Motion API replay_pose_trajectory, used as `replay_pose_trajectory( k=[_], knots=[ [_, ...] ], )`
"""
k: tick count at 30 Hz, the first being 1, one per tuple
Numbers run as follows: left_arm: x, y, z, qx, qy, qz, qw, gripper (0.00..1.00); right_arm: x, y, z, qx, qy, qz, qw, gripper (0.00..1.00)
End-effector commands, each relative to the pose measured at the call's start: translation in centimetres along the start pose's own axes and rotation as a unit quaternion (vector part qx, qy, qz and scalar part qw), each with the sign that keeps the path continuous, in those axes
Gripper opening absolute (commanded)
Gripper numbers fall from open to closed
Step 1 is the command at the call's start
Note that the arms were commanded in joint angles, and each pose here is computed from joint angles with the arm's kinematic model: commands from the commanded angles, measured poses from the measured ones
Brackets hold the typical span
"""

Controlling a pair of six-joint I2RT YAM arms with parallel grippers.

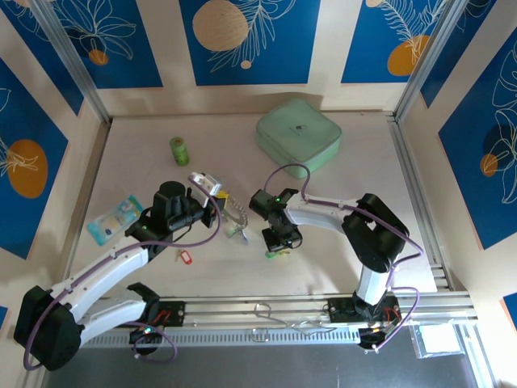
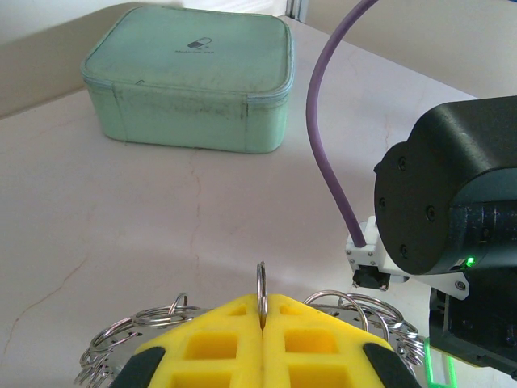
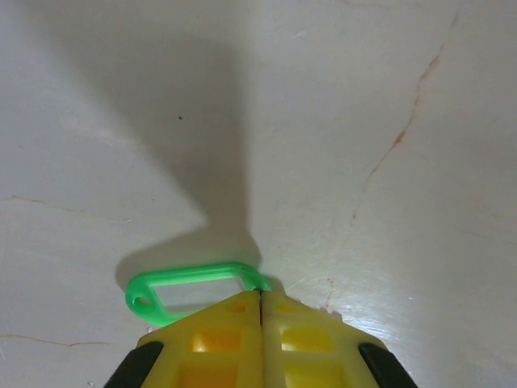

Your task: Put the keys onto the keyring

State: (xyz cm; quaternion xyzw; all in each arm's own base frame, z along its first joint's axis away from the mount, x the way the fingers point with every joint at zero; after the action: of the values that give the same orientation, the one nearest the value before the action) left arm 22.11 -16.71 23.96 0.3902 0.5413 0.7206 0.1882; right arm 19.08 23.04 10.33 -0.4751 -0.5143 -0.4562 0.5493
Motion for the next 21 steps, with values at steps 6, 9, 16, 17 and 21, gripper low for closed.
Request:
replay_pose_trajectory(
  k=[6,9,16,17,21],
  knots=[
    [0.7,1.8,0.1,-0.012,0.008,-0.031,0.999,0.00,-0.3,-0.1,0.1,0.005,-0.010,0.014,1.000,0.10],
    [0.7,1.8,0.1,-0.013,0.008,-0.030,0.999,0.00,-0.3,-0.1,0.1,0.005,-0.010,0.015,1.000,0.11],
    [0.8,1.9,0.2,-0.016,0.010,-0.031,0.999,0.00,0.3,0.0,-0.1,0.005,-0.012,0.003,1.000,0.00],
    [0.9,1.9,0.2,-0.017,0.010,-0.030,0.999,0.00,0.7,0.0,-0.1,0.005,-0.011,-0.004,1.000,0.00],
    [1.2,2.0,0.2,-0.024,0.014,-0.028,0.999,0.00,3.3,0.1,-0.4,0.016,0.008,-0.058,0.998,0.00]
  ],
)
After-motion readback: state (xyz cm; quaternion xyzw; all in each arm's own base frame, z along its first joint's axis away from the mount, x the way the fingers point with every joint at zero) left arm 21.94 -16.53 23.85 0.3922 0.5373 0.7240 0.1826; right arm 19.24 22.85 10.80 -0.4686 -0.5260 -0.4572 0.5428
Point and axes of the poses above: each hand's point on the last joint's axis, 136 mm out from that joint toward the fingers, its own x axis back along the fingers, its own z axis along the line the jaws close on, y = z × x, the point moved 8 cm from there along x, back along the fingers, and after that the axes turned 11 degrees about -x, right-handed, at the moved point
